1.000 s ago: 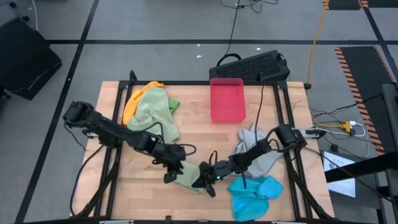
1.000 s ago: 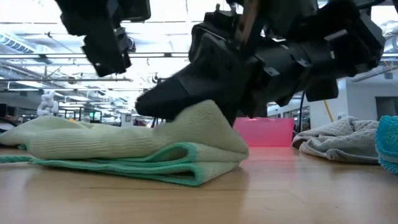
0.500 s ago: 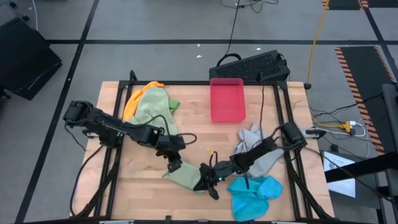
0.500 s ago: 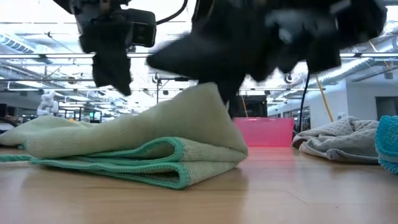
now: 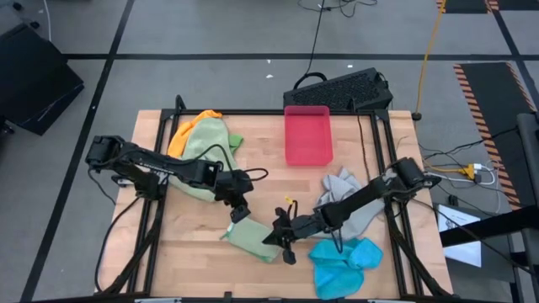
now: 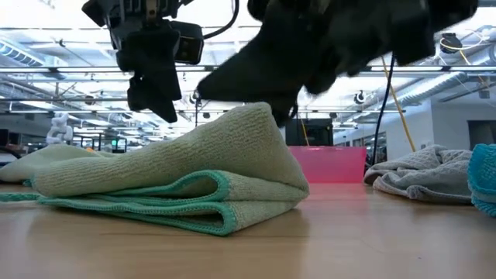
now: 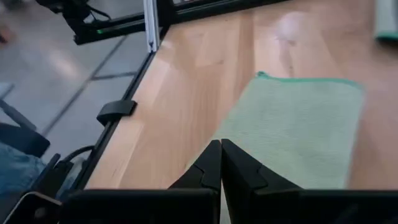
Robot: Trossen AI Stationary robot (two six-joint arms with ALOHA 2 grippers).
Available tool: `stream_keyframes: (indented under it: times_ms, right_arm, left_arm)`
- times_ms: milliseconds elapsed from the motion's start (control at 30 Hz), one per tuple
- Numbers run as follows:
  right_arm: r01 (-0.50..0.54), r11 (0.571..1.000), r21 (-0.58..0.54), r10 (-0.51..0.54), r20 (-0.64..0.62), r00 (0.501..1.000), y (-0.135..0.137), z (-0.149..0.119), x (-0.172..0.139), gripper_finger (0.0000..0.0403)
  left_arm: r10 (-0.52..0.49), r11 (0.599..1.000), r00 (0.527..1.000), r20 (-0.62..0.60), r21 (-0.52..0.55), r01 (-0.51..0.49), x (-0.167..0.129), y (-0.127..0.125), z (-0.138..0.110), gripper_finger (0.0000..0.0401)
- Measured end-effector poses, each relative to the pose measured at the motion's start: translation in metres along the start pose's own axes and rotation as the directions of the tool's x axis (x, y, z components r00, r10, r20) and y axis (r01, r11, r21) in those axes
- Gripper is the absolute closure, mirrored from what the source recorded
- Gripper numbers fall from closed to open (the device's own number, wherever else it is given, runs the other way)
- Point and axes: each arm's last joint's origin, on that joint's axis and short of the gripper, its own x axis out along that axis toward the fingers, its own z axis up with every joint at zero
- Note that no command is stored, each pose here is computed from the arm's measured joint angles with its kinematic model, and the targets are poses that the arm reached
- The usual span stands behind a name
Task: Fold microfiber towels
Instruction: Fold the right light green microfiber cloth
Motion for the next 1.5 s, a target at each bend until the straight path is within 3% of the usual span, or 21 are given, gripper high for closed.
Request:
stream_keyframes:
  times_ms: [167,400,667,833,1033,1233,1500]
  right_arm:
    - [-0.072,0.997,0.012,0.073,-0.087,0.994,0.005,-0.032,0.014,0.0403]
    - [-0.073,0.997,0.023,0.076,-0.141,0.987,0.013,-0.055,0.021,0.0403]
    - [-0.066,0.998,-0.004,0.065,-0.120,0.991,0.014,-0.044,0.016,0.0403]
    - [-0.071,0.997,-0.006,0.070,-0.072,0.995,0.013,-0.029,0.011,0.0403]
    - [-0.067,0.997,-0.023,0.065,-0.065,0.996,0.016,-0.009,-0.004,0.0403]
    - [-0.043,0.998,-0.035,0.035,-0.194,0.980,0.027,-0.010,-0.026,0.0403]
    - [0.039,0.999,0.015,-0.036,-0.139,0.990,0.022,-0.035,-0.007,0.0403]
  left_arm:
    - [0.000,1.000,1.000,0.000,-0.004,0.000,0.000,0.000,0.000,0.0203]
    - [0.016,1.000,1.000,0.015,0.000,-0.016,0.000,0.000,0.000,0.0204]
    - [-0.070,0.997,0.997,0.021,0.015,0.070,0.000,-0.005,0.004,0.0193]
    - [-0.088,0.996,0.996,0.035,0.022,0.087,0.003,-0.008,0.005,0.0134]
    - [-0.111,0.993,0.987,-0.118,-0.046,0.106,0.015,-0.001,-0.004,0.0078]
    - [-0.094,0.995,0.986,-0.141,0.010,0.096,0.015,-0.001,-0.007,0.0093]
    - [-0.067,0.998,0.987,-0.147,-0.010,0.066,0.028,0.009,-0.003,0.0102]
